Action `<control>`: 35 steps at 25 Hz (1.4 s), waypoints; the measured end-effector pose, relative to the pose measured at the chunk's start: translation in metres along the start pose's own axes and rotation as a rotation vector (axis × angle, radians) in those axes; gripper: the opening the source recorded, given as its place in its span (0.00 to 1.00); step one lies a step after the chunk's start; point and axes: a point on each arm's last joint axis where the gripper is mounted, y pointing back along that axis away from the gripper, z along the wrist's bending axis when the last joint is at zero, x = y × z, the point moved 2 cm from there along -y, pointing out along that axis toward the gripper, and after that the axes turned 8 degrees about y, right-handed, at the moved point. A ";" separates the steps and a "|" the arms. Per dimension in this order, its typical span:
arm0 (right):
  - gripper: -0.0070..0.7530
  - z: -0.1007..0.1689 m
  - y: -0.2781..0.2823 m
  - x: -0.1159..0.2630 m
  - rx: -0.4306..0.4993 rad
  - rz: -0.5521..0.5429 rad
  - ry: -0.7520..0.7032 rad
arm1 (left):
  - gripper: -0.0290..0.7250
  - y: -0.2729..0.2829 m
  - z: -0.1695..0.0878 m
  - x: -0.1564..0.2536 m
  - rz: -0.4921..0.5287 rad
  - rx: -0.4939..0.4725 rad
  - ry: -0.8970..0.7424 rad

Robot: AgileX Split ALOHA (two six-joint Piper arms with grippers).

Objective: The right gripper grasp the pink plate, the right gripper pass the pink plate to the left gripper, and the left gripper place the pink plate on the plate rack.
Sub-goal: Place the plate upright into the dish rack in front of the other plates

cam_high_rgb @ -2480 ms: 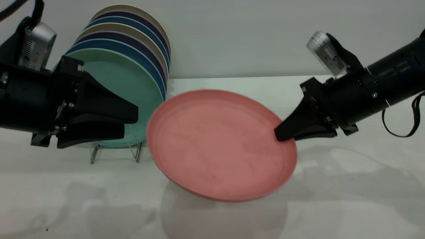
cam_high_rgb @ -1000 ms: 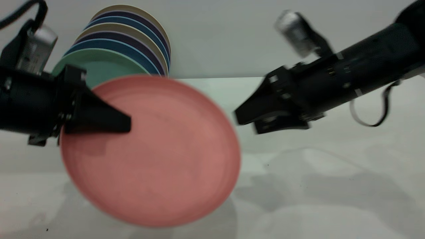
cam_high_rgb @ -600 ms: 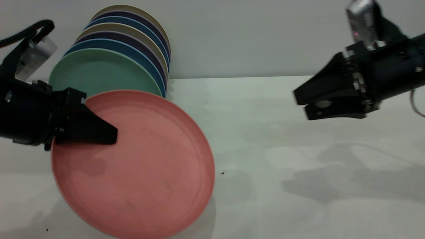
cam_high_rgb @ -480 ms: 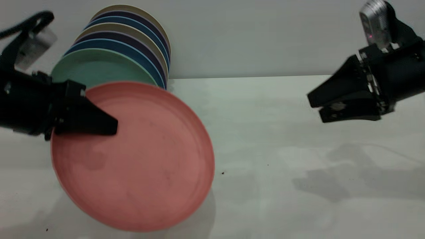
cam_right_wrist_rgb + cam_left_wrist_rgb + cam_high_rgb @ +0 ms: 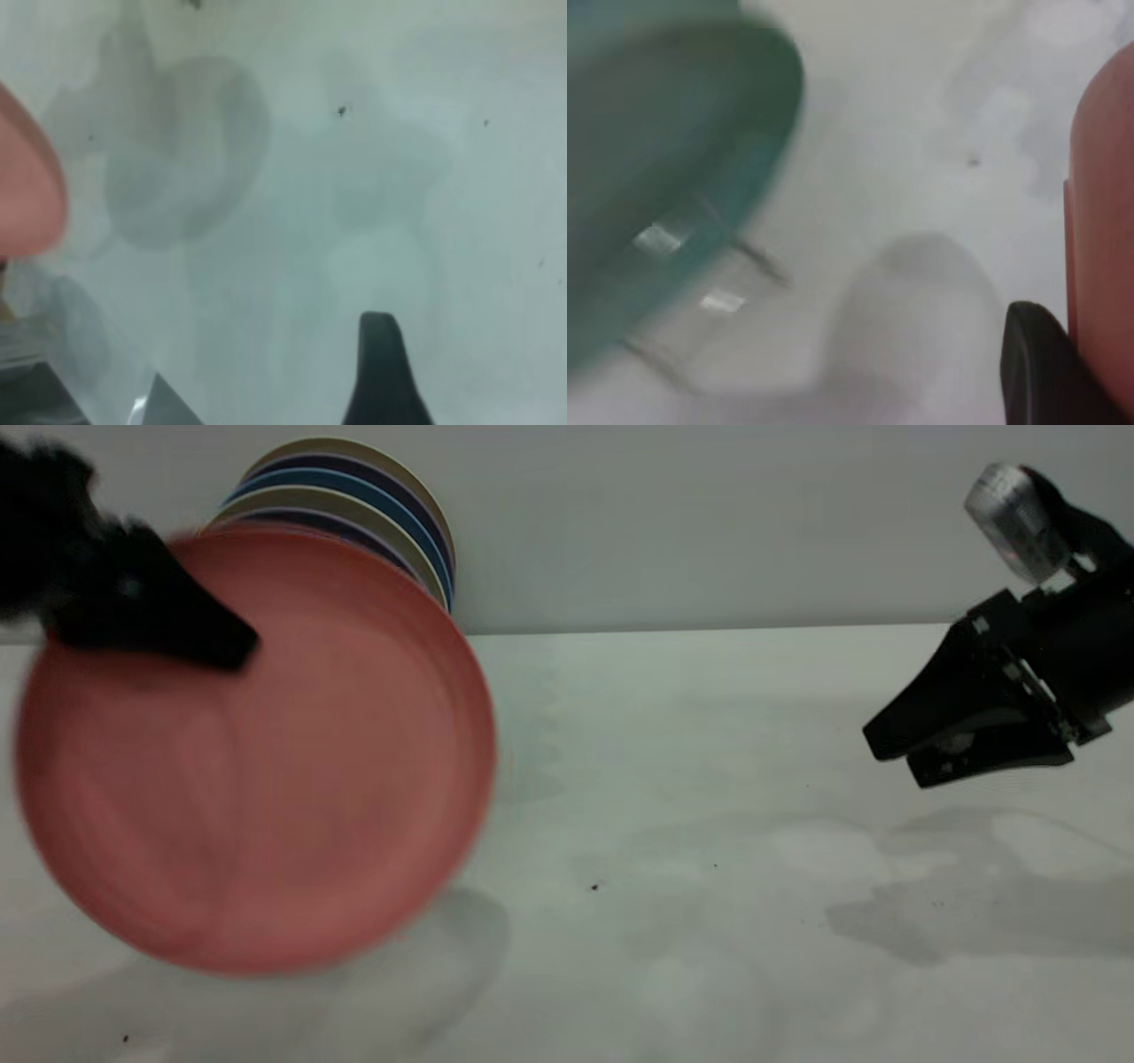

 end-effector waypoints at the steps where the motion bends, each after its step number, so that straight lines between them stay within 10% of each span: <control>1: 0.72 0.001 0.002 -0.001 0.003 -0.005 0.005 | 0.20 0.007 0.002 -0.008 -0.008 -0.023 -0.087; 11: 0.72 0.003 0.003 -0.001 -0.002 0.001 0.013 | 0.20 0.036 0.014 -0.058 -0.042 -0.128 -0.754; 35: 0.72 0.005 0.003 0.002 -0.027 0.024 0.024 | 0.20 -0.004 0.054 -0.075 0.032 -0.141 -0.993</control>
